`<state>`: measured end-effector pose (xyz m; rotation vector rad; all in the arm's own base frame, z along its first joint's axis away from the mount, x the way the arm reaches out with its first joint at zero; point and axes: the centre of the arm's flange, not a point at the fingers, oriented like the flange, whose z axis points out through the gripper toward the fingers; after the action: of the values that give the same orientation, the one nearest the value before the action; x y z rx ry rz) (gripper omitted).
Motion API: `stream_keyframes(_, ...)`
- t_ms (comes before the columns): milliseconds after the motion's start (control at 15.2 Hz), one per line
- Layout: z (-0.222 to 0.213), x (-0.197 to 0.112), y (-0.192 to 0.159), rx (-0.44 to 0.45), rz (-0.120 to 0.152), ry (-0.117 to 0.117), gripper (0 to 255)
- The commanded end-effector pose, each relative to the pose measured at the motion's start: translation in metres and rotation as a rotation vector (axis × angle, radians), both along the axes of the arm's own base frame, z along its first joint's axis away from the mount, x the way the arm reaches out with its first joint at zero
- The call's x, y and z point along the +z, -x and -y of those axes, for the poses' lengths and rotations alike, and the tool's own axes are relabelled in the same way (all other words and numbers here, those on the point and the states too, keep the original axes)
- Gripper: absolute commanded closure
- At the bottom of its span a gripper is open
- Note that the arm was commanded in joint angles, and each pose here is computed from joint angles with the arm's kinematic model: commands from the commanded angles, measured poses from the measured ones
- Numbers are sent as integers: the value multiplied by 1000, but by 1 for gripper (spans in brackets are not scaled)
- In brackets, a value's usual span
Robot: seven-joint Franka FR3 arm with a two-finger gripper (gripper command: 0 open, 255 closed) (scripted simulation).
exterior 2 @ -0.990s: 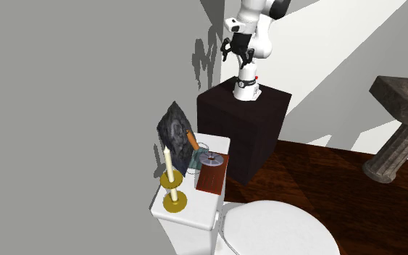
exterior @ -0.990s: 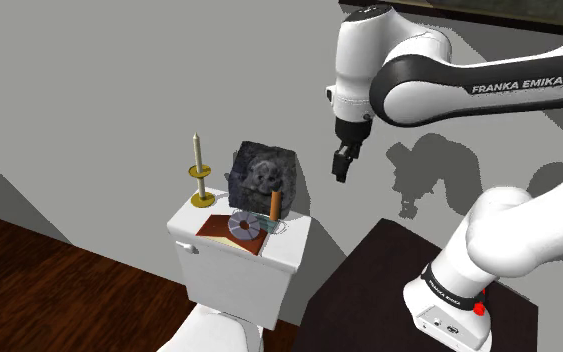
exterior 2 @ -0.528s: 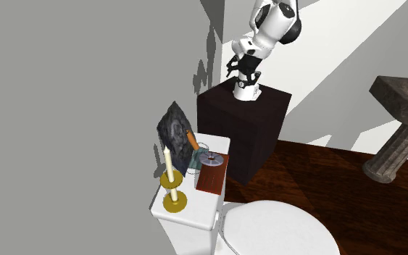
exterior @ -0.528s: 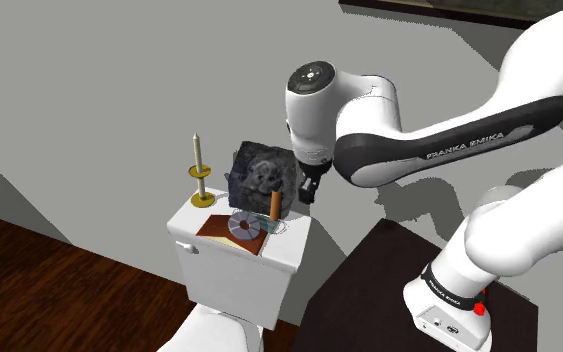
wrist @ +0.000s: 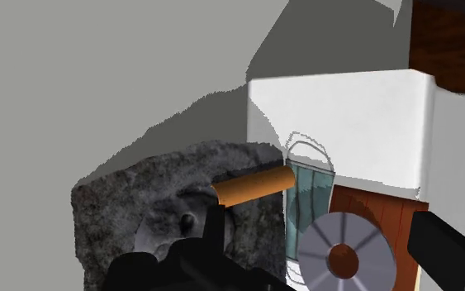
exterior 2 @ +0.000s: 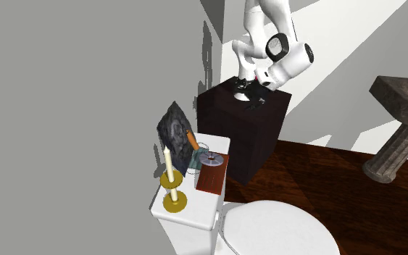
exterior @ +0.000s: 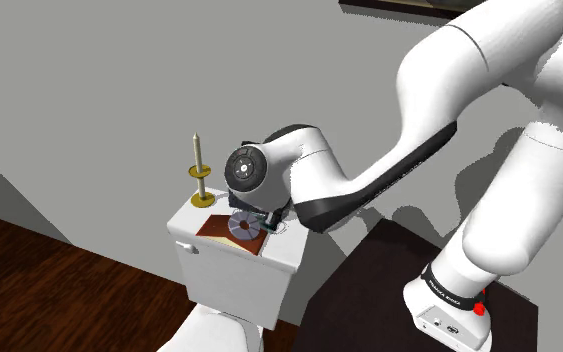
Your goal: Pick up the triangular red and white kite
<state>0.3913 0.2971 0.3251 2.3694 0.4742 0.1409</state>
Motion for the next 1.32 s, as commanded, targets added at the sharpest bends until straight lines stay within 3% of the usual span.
stream_keyframes(0, -18, -24, -8, 30, 38, 59, 0)
stream_keyframes(660, -85, -160, -57, 167, 177, 348, 0)
stream_keyframes(1254, -117, -289, -112, 289, 301, 609, 0)
